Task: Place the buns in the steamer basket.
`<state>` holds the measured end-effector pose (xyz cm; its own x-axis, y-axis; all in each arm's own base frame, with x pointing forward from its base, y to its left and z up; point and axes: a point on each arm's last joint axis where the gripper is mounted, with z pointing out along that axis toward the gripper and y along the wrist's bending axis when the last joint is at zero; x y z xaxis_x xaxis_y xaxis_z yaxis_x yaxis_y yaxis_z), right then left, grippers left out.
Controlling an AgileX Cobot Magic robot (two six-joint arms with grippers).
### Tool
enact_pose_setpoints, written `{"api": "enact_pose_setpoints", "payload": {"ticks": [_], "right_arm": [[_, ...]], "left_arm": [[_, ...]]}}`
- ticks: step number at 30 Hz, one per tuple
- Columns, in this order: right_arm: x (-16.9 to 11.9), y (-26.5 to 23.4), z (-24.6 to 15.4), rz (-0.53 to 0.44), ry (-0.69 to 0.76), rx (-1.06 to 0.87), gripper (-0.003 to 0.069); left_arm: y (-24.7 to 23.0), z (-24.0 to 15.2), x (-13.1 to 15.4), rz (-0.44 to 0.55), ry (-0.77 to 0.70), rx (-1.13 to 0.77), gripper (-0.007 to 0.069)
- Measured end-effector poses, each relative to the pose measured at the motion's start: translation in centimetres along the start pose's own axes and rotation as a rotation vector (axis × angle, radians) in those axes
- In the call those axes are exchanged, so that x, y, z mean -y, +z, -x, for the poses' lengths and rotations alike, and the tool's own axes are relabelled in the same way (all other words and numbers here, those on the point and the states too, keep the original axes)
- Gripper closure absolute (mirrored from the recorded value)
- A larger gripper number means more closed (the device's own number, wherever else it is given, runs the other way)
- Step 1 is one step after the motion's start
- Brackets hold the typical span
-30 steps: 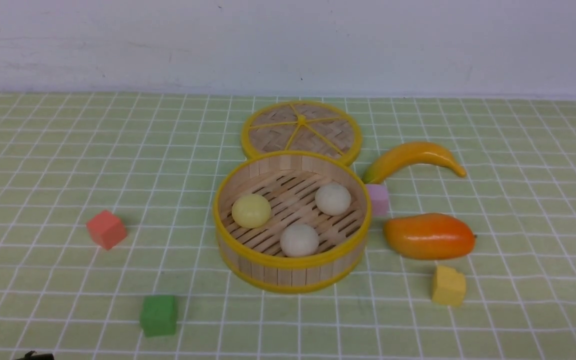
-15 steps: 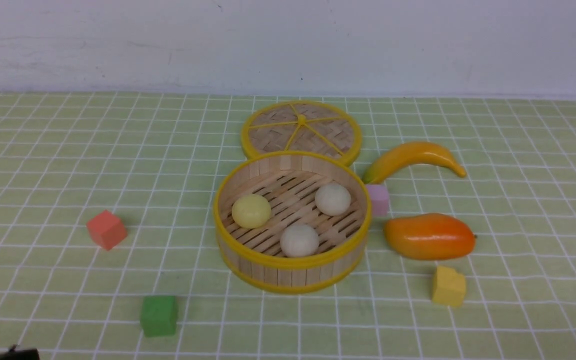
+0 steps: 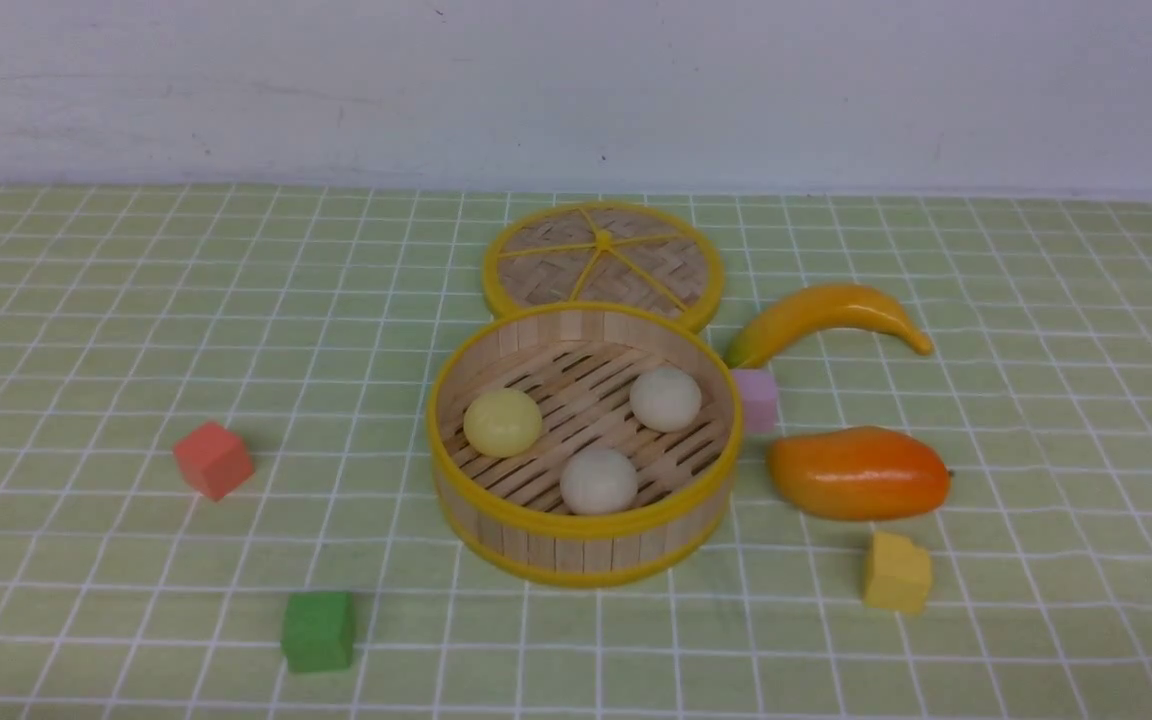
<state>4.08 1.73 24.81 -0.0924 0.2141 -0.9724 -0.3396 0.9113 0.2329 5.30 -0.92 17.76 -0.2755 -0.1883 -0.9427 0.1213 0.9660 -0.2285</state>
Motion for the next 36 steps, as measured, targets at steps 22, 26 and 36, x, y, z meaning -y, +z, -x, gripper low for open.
{"api": "enact_pose_setpoints", "payload": {"ticks": [22,26,36], "right_arm": [[0.0,0.0,-0.03,0.0,0.001,-0.004,0.0634],[0.0,0.0,-0.03,0.0,0.001,-0.004,0.0628],[0.78,-0.02,0.14,-0.169,0.003,0.035,0.0621]], "left_arm": [[0.06,-0.88,-0.17,0.015,-0.045,-0.075,0.0541],[0.06,-0.88,-0.17,0.015,-0.045,-0.075,0.0536],[0.06,-0.88,-0.17,0.015,-0.045,-0.075,0.0533]]}}
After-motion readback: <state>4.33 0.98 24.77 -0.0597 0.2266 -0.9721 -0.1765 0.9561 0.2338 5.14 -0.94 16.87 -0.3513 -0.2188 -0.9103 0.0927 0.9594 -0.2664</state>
